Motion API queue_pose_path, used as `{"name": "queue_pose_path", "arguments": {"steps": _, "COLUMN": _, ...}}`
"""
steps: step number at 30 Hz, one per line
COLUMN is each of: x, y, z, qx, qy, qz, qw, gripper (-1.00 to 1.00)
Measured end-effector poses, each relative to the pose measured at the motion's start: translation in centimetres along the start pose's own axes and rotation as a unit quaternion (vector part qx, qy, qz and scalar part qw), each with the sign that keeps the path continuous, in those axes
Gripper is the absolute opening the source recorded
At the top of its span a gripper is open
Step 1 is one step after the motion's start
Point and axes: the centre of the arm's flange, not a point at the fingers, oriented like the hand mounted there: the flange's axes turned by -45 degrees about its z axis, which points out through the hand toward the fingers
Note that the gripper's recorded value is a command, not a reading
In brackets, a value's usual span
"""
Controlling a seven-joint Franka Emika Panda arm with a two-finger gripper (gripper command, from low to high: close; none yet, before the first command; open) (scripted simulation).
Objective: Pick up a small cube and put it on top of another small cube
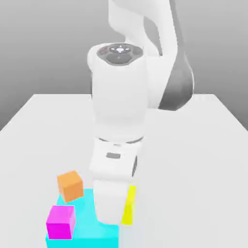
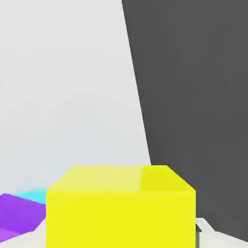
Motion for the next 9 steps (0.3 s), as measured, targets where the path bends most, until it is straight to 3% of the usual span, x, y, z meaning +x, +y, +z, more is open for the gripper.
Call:
{"name": "queue_pose_path", "arguments": {"steps": 1, "x": -2.8, "y": 0.2, "z": -0.9, "qx": 0.001, "qy": 0.000, "qz": 0.010, "qw": 1.000, "gripper": -1.00}}
{"name": "queue_pose_path", "arguments": {"steps": 5, "x": -3.7, "y": 0.5, "z": 2.5, "qx": 0.002, "qy": 0.001, "qz": 0.003, "qw": 1.000, "gripper": -1.00}}
{"name": "queue_pose_path", "arguments": {"steps": 6, "x": -3.8, "y": 0.4, "z": 3.8, "qx": 0.002, "qy": 0.001, "qz": 0.003, "qw": 1.000, "gripper": 1.00}}
{"name": "queue_pose_path", "arguments": {"steps": 9, "x": -3.8, "y": 0.4, "z": 3.8, "qx": 0.002, "qy": 0.001, "qz": 0.003, "qw": 1.000, "gripper": 1.00}}
